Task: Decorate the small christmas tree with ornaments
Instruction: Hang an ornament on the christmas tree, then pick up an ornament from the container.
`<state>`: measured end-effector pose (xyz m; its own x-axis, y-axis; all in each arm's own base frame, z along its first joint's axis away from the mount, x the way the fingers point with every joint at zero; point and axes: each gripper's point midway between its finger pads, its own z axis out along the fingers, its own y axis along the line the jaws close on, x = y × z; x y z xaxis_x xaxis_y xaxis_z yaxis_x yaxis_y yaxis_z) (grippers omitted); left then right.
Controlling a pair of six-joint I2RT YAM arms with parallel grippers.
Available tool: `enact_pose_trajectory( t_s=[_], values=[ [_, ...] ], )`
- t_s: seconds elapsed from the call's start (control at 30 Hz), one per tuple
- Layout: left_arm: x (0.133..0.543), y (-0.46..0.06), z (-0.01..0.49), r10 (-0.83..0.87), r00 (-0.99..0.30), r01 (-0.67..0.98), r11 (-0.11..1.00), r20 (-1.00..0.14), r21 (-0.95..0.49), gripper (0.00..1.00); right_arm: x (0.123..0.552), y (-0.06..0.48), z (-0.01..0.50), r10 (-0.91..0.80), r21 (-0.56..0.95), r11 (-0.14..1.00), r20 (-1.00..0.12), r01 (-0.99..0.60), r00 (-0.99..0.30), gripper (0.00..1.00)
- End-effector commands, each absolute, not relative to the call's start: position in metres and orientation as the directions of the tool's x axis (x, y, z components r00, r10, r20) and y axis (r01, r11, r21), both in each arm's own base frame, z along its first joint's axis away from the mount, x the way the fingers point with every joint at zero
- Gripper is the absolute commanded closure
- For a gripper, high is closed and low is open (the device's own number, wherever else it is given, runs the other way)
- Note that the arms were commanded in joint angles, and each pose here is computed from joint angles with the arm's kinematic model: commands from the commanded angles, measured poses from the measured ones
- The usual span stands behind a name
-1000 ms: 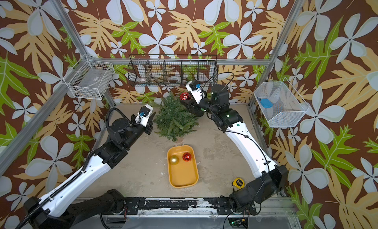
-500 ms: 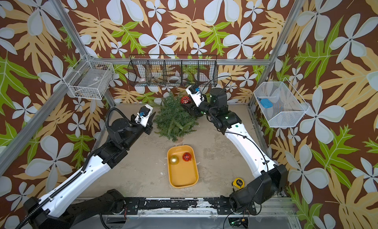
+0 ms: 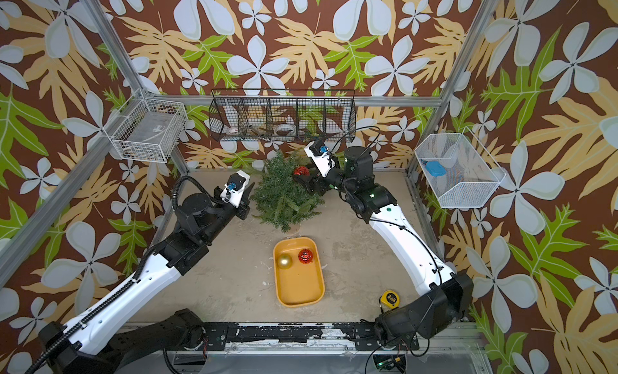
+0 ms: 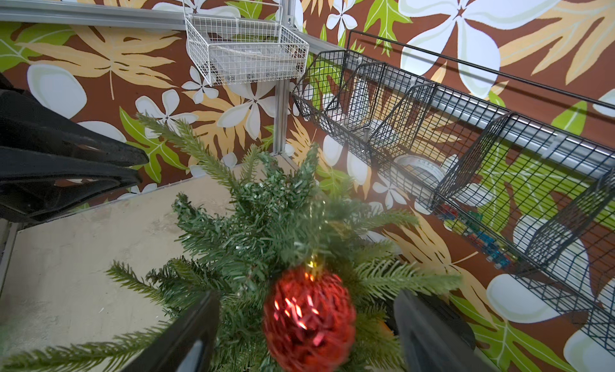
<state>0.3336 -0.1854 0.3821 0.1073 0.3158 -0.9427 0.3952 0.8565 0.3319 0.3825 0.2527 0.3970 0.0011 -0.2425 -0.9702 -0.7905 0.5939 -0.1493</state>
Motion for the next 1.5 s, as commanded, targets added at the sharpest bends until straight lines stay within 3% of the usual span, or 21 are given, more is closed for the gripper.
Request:
enact_pose_trajectory(
  t_s=[0.0, 0.3, 0.5, 0.67, 0.87, 1.17, 1.2, 1.23, 1.47],
  values=[
    [0.333, -0.183, 0.386, 0.311, 0.116, 0.385, 0.861, -0.943, 0.331, 0.81, 0.385, 0.248, 0.403, -0.230, -0.157, 0.626, -0.973, -0.764, 0.011, 0.15],
    [0.333, -0.184, 0.386, 0.308, 0.116, 0.389, 0.861, -0.944, 0.328, 0.81, 0.399, 0.225, 0.398, -0.259, -0.164, 0.738, -0.965, -0.654, -0.050, 0.15],
    [0.331, -0.186, 0.392, 0.273, 0.116, 0.406, 0.864, -0.955, 0.296, 0.78, 0.385, 0.209, 0.403, -0.206, -0.106, 0.788, -0.974, -0.607, -0.096, 0.18],
    [0.320, -0.190, 0.403, 0.175, 0.088, 0.457, 0.868, -0.981, 0.195, 0.66, 0.361, 0.192, 0.403, -0.133, -0.028, 0.823, -0.981, -0.567, -0.144, 0.22],
    [0.298, -0.197, 0.375, 0.128, -0.035, 0.521, 0.849, -0.991, 0.091, 0.45, 0.324, 0.175, 0.368, -0.064, 0.116, 0.841, -0.949, -0.529, -0.309, 0.27],
    [0.273, -0.180, 0.298, 0.150, -0.241, 0.516, 0.857, -0.959, 0.004, 0.21, 0.265, 0.172, 0.246, -0.037, 0.329, 0.838, -0.760, -0.434, -0.649, 0.39],
    [0.272, -0.177, 0.293, 0.154, -0.249, 0.506, 0.862, -0.956, 0.007, 0.16, 0.256, 0.181, 0.235, -0.053, 0.337, 0.829, -0.746, -0.446, -0.664, 0.39],
    [0.272, -0.173, 0.286, 0.162, -0.261, 0.492, 0.871, -0.952, 0.013, 0.00, 0.247, 0.192, 0.223, -0.076, 0.336, 0.821, -0.737, -0.461, -0.671, 0.39],
    [0.267, -0.156, 0.259, 0.206, -0.248, 0.449, 0.890, -0.947, 0.076, 0.00, 0.205, 0.269, 0.166, -0.263, 0.292, 0.713, -0.732, -0.637, -0.629, 0.38]
  ],
)
